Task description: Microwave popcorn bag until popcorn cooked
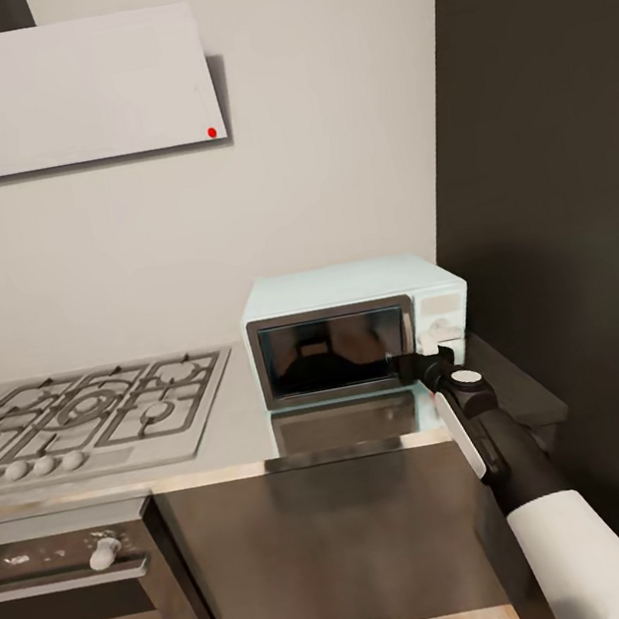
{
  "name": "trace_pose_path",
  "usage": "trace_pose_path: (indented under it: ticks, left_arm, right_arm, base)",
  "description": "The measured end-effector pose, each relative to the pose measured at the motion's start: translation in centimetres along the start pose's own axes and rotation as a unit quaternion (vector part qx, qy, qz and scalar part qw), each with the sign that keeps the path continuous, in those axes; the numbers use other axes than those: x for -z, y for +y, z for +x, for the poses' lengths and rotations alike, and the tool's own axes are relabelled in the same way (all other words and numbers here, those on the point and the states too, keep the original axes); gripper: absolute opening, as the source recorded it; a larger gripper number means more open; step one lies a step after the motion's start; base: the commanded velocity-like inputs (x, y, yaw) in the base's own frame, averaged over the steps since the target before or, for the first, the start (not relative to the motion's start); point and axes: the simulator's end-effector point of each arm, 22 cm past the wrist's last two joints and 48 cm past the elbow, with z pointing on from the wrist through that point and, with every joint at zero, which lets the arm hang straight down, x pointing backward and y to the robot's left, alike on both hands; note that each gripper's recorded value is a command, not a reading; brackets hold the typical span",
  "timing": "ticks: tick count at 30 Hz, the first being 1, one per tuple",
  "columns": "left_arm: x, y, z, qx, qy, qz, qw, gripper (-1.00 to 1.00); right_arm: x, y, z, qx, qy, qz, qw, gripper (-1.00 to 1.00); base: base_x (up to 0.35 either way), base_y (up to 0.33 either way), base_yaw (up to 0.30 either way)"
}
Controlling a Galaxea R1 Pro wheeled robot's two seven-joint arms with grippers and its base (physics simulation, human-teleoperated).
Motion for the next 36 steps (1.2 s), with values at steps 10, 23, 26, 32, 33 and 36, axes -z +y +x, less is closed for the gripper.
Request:
trace_pose_path:
  ticks: [10,23,26,32,33,36]
  left_arm:
    - [0.0,0.0,0.0,0.0,0.0,0.0,1.0,1.0]
    - [-0.01,-0.05,0.01,0.0,0.0,0.0,1.0,1.0]
    - [-0.01,-0.05,0.01,0.0,0.0,0.0,1.0,1.0]
    - [-0.01,-0.04,0.01,0.001,0.0,0.0,1.0,1.0]
    - [-0.01,-0.08,0.01,0.002,0.0,0.0,1.0,1.0]
    - [0.0,-0.25,0.06,0.002,0.0,0.001,1.0,1.0]
  right_arm:
    - [0.29,-0.06,0.07,0.001,-0.002,0.001,1.0,1.0]
    - [0.3,-0.4,0.2,0.01,0.0,0.006,0.9999,-1.0]
    - [0.34,-0.09,0.14,0.004,0.0,0.0,1.0,-1.0]
    - [0.3,-0.1,0.12,0.005,0.0,0.0,1.0,-1.0]
    - [0.07,-0.21,0.14,0.009,0.002,0.002,1.0,-1.0]
    - [-0.01,-0.04,0.03,0.003,0.001,0.0,1.0,-1.0]
  base:
    - [0.099,0.0,0.0]
    - [0.003,0.0,0.0]
    - [0.0,0.0,0.0]
    - [-0.019,0.013,0.0]
    - [-0.096,0.063,0.0]
    - [-0.029,0.019,0.0]
